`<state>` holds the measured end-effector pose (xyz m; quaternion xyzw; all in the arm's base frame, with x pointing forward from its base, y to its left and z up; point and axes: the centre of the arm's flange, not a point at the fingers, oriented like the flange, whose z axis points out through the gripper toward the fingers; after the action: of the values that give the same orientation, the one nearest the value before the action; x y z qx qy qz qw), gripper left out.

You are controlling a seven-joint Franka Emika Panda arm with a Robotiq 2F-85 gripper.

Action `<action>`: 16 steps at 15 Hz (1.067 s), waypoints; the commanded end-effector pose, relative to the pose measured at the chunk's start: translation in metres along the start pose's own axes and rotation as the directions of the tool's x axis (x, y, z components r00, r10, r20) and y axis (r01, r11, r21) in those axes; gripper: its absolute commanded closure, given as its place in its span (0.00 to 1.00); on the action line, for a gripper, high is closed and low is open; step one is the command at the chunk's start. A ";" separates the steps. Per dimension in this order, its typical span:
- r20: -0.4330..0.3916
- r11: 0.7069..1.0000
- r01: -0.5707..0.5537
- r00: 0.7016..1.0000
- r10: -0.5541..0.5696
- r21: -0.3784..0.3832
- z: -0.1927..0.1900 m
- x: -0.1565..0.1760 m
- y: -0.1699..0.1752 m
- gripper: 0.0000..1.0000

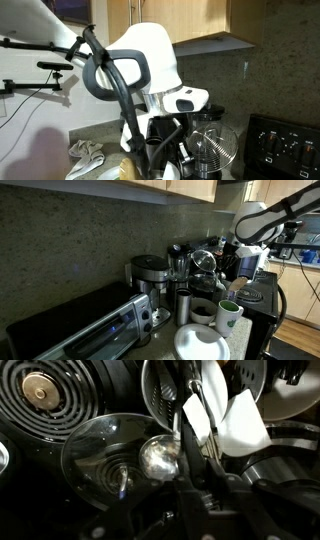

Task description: Use the spatula to stir the contents in the bowl.

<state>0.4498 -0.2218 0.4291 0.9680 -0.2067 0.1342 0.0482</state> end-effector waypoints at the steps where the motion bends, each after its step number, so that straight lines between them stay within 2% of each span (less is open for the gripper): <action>1: -0.021 1.000 0.021 1.000 -0.020 0.015 -0.003 0.000 0.001 1.00; 3: -0.019 0.999 0.028 0.999 -0.028 0.018 -0.005 -0.003 0.001 0.96; 4: -0.018 0.999 0.038 0.999 -0.038 0.023 -0.007 -0.003 0.000 0.96; 5: -0.017 0.999 0.041 0.999 -0.041 0.026 -0.009 -0.004 0.000 1.00; 7: 0.005 0.999 0.042 0.999 -0.042 0.027 -0.019 -0.004 -0.001 0.99; 13: 0.051 0.999 0.043 0.998 -0.044 0.015 -0.074 -0.011 0.008 0.99; 16: 0.018 0.999 0.033 0.999 -0.033 0.004 -0.110 -0.012 0.015 0.99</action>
<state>0.4217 -0.2169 0.4948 0.9733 -0.1945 0.1156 0.0394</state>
